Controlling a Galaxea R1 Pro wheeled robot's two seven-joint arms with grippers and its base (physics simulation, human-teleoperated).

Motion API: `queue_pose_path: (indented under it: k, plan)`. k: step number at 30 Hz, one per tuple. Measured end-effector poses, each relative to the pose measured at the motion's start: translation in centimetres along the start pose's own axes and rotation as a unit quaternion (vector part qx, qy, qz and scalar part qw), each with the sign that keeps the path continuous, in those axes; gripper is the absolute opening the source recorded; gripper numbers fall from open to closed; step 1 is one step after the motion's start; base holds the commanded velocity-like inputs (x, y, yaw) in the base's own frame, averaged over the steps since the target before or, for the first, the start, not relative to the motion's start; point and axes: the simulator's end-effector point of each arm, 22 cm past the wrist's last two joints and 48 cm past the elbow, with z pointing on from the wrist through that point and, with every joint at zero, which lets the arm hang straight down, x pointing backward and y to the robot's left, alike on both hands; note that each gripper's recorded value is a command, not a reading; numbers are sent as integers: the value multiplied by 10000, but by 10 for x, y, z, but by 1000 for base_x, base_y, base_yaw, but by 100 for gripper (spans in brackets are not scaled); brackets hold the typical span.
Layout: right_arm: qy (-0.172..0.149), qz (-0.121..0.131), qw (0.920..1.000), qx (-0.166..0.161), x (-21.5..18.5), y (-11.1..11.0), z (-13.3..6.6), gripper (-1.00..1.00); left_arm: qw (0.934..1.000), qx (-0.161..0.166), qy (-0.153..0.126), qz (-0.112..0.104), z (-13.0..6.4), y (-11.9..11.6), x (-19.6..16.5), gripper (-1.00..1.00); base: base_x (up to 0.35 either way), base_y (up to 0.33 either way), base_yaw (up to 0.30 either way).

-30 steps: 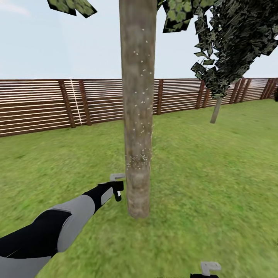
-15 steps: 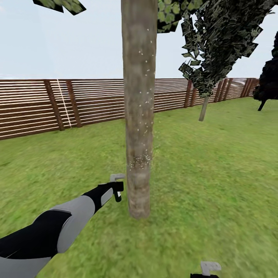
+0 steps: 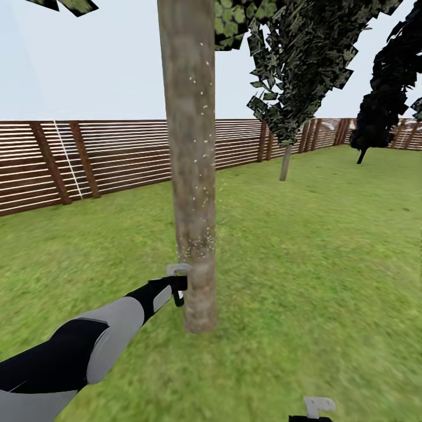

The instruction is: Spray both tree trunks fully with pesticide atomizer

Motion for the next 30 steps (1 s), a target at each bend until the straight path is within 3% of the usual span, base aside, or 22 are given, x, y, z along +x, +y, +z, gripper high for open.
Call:
queue_pose_path:
  k: [14, 25, 30]
  plan:
    - [1, 0, 10000, -1, 0, 0, 0, 100, 10000, -1, 3, 0, 0, 0, 0, -100, 40, 338, -148]
    - [2, 0, 10000, -1, 0, 0, 0, 100, 10000, 9, 5, -2, 0, -1, 0, -100, -80, 349, -194]
    - [0, -1, 10000, 1, 0, 0, 0, 100, 10000, 9, -1, -5, 0, -1, 0, -100, -64, 121, -193]
